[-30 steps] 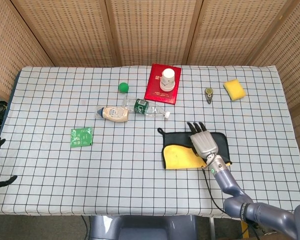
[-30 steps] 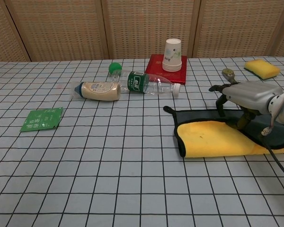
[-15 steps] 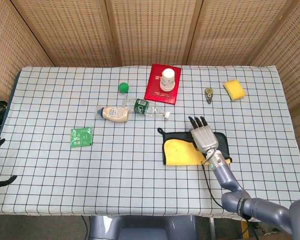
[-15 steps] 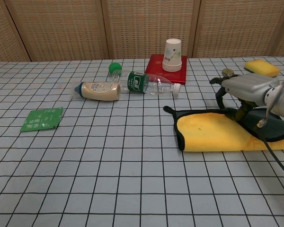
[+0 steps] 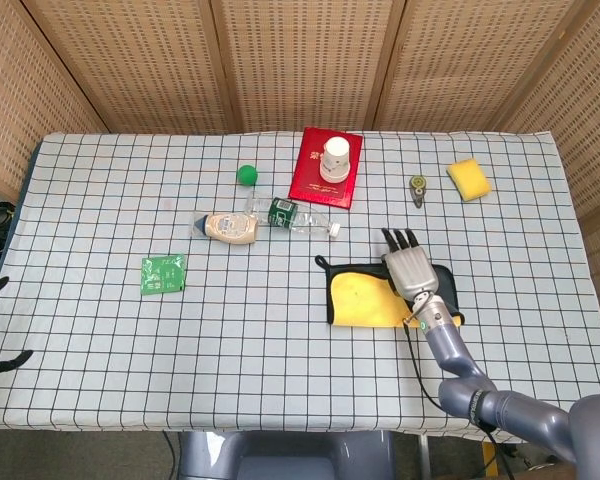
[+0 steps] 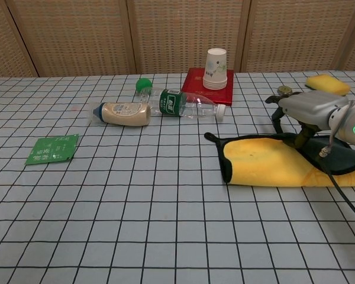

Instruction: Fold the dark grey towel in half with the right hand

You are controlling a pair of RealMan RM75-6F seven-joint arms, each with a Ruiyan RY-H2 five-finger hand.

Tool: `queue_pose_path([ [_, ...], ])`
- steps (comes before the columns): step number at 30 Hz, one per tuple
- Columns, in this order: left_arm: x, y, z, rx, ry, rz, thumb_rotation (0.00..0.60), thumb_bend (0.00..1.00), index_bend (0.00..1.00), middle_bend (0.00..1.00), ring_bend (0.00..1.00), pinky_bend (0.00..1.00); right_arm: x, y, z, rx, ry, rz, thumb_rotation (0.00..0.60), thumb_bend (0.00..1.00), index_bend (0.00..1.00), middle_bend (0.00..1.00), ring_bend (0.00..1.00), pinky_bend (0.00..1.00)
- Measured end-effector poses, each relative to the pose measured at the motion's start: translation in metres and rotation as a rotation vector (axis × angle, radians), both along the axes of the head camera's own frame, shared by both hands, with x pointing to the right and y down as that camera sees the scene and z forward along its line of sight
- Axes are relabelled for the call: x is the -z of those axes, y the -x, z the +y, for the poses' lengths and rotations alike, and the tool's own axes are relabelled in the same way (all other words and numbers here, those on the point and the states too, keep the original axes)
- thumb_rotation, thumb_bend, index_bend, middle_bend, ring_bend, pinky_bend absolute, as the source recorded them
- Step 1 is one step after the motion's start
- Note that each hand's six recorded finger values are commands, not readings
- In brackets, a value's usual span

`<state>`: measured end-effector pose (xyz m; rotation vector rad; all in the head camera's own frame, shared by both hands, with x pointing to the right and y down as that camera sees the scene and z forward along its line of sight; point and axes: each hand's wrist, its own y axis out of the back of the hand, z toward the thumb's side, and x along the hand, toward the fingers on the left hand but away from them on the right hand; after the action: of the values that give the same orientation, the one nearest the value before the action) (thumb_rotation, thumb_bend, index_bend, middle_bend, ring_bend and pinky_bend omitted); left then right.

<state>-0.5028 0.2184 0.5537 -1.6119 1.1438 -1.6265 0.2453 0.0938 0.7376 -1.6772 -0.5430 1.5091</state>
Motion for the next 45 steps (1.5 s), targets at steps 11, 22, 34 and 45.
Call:
queue_pose_path([
  [11, -0.0001, -0.0008, 0.0, -0.002, 0.0, -0.001, 0.6, 0.0, 0.0, 0.0, 0.0, 0.0, -0.0004, -0.0038, -0.0021, -0.01, -0.003, 0.009, 0.6, 0.61, 0.63, 0.02, 0.0, 0.0],
  [22, -0.0007, -0.0011, -0.0001, 0.0, 0.003, -0.001, 0.6, 0.0, 0.0, 0.0, 0.0, 0.0, -0.0019, -0.0057, -0.0037, -0.018, -0.003, 0.013, 0.6, 0.61, 0.63, 0.02, 0.0, 0.0],
  [34, -0.0003, -0.0007, 0.0, 0.002, 0.003, 0.0, 0.6, 0.0, 0.0, 0.0, 0.0, 0.0, -0.004, -0.0049, -0.0046, -0.02, -0.002, 0.022, 0.6, 0.57, 0.54, 0.01, 0.0, 0.0],
  [45, 0.0001, -0.0003, 0.0003, 0.003, 0.004, 0.002, 0.6, 0.0, 0.0, 0.0, 0.0, 0.0, 0.004, 0.0027, -0.0058, -0.012, -0.031, -0.012, 0.6, 0.0, 0.1, 0.0, 0.0, 0.0],
])
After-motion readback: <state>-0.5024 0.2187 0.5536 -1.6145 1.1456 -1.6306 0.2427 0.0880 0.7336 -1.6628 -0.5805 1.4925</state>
